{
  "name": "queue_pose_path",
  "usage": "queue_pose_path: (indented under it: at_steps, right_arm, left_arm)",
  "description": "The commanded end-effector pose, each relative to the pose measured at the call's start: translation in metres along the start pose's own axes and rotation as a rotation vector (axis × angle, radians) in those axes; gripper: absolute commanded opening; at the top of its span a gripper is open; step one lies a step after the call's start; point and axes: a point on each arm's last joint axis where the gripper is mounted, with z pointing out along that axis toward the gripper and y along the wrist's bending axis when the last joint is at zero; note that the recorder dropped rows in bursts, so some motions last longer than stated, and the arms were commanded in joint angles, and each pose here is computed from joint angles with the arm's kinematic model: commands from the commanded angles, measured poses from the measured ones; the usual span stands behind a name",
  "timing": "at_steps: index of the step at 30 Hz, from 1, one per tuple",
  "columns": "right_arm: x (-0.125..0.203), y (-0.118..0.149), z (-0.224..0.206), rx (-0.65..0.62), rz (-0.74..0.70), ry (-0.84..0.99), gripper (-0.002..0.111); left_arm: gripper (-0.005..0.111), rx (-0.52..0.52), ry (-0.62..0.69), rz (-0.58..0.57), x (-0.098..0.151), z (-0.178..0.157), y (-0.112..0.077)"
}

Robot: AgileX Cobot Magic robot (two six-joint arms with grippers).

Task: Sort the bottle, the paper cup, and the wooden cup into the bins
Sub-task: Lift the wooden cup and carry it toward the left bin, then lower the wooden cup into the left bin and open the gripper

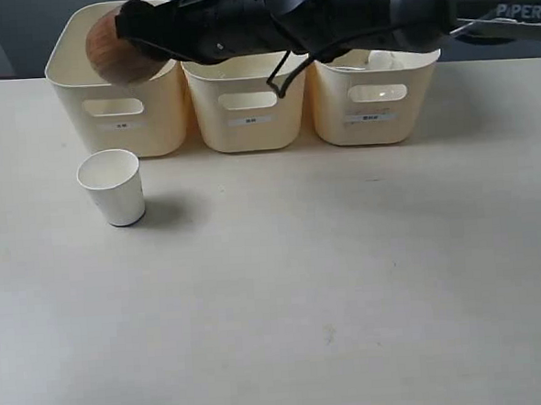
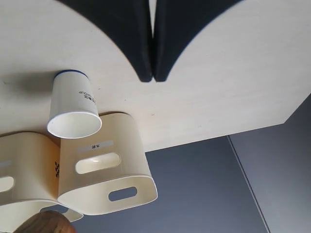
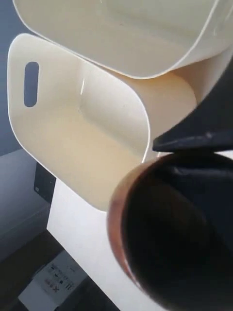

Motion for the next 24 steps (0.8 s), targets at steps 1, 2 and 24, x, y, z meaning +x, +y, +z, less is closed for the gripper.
queue_pose_path:
  at_steps: [1, 2, 24]
  right_arm:
    - [-0.011, 0.004, 0.014, -0.018, -0.001, -0.040, 0.000]
    - [-0.013, 0.004, 0.019, -0.024, -0.002, -0.045, 0.000]
    - [-0.011, -0.018, 0.096, 0.035, 0.064, -0.207, -0.001]
  left_arm:
    - [0.000, 0.002, -0.010, -0.001, 0.000, 0.000, 0.000]
    - [0.000, 0.002, -0.010, -0.001, 0.000, 0.000, 0.000]
    - [0.000, 0.002, -0.007, -0.001, 0.000, 0.000, 0.000]
